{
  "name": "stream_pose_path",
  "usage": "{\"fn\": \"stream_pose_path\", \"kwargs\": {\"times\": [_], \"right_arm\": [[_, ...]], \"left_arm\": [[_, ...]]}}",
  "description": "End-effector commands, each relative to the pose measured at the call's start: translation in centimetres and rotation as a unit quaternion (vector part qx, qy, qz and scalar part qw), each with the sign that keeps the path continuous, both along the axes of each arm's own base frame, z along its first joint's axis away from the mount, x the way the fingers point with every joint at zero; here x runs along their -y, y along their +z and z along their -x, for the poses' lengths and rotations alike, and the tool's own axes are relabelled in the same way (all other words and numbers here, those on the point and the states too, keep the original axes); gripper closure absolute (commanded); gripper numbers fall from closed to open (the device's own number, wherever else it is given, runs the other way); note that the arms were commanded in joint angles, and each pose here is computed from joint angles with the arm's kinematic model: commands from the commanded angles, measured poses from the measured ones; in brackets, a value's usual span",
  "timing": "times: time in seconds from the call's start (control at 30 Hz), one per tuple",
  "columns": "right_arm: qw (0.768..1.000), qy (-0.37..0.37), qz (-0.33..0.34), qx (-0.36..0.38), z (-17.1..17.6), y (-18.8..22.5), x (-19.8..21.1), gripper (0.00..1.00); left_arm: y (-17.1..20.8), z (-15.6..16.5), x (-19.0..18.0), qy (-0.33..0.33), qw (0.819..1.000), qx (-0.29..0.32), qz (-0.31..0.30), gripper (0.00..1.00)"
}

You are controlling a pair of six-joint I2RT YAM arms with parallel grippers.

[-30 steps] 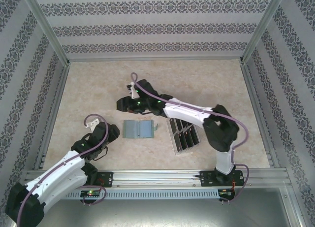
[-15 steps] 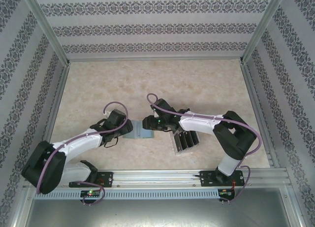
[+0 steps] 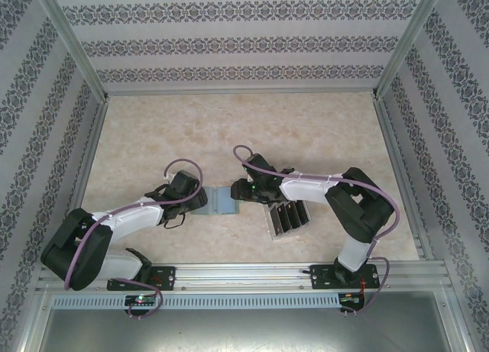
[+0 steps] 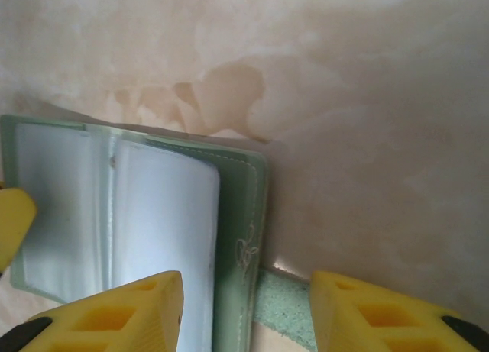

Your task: Put the credit cards into the card holder

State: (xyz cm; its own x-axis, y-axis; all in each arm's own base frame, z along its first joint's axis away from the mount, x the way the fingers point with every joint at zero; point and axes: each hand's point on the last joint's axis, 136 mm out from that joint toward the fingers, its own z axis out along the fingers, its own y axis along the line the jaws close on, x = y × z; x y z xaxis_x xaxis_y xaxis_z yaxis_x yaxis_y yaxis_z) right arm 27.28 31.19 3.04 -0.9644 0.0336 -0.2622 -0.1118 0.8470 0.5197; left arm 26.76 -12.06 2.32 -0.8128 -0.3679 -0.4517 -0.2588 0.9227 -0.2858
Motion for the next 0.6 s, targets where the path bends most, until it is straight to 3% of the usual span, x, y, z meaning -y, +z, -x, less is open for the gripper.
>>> {"fn": "stream_pose_path", "kwargs": {"times": [0.0, 0.27, 0.43, 0.57], "right_arm": [[1.000, 0.006, 0.007, 0.012, -0.6, 0.7, 0.0, 0.52], [0.996, 0.021, 0.007, 0.089, -1.0, 8.8, 1.0, 0.48], [0.986, 0.015, 0.054, 0.158, -1.7, 12.6, 3.8, 0.02], [0.982, -0.024, 0.025, 0.188, -3.1, 14.9, 5.4, 0.02]], "left_arm": [[-1.2, 0.3, 0.0, -0.001, 1.000, -0.008, 0.004, 0.26], [1.1, -0.4, 0.9, -0.011, 0.999, 0.013, 0.027, 0.26], [2.6, -0.8, 1.7, -0.020, 0.999, 0.024, 0.045, 0.26], [3.6, -1.1, 2.0, -0.026, 0.998, 0.032, 0.050, 0.26]]}}
